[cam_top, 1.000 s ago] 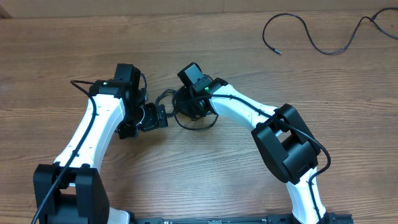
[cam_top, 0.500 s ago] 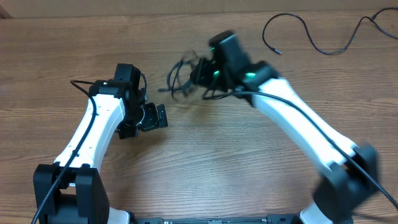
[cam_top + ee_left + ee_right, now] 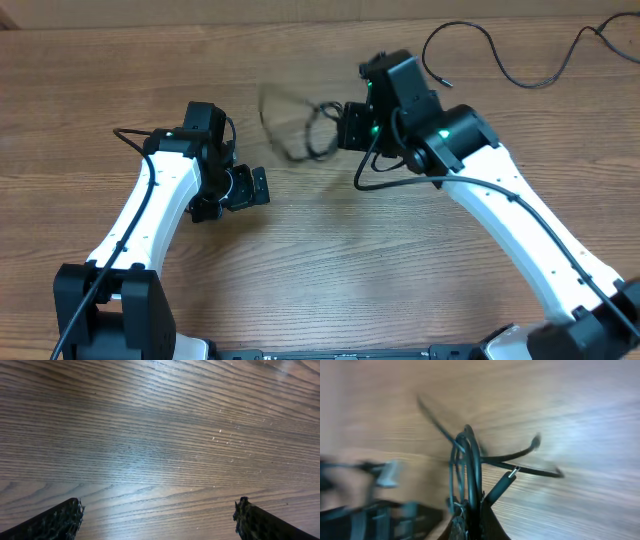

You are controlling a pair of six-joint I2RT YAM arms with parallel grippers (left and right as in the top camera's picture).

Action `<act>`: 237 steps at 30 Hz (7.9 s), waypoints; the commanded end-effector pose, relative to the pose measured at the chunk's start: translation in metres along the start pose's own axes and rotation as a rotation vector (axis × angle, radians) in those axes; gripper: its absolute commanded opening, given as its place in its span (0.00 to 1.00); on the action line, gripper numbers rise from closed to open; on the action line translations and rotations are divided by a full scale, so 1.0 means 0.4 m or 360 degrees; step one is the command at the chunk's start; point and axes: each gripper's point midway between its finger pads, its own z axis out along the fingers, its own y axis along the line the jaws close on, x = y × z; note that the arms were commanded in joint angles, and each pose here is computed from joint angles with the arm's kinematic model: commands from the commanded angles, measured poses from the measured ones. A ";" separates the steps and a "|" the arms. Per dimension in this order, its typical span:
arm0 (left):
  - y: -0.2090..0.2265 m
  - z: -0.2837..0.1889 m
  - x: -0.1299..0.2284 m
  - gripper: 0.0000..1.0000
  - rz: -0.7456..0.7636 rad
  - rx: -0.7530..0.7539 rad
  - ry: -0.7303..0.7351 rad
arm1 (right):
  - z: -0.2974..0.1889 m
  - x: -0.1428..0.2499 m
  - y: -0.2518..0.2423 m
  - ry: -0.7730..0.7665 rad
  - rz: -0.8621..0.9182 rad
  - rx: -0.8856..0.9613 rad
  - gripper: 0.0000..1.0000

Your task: Untangle cables

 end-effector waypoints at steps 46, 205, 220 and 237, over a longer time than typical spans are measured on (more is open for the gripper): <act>-0.209 -0.042 -0.092 0.97 -0.0760 0.0738 0.0020 | 0.007 0.051 -0.090 0.0170 -0.0092 0.0179 0.04; -0.129 -0.720 -0.038 0.04 -0.0482 0.1988 -0.0507 | 0.014 0.032 0.046 -0.0008 -0.1400 -0.0016 0.54; -0.144 -0.731 -0.009 0.04 -0.0403 0.2048 -0.0411 | 0.005 0.023 0.135 -0.0119 -0.1459 -0.0288 0.62; -0.122 -0.715 -0.050 0.04 -0.0514 0.1964 -0.0542 | -0.033 0.111 0.222 -0.0001 -0.1562 -0.0771 0.54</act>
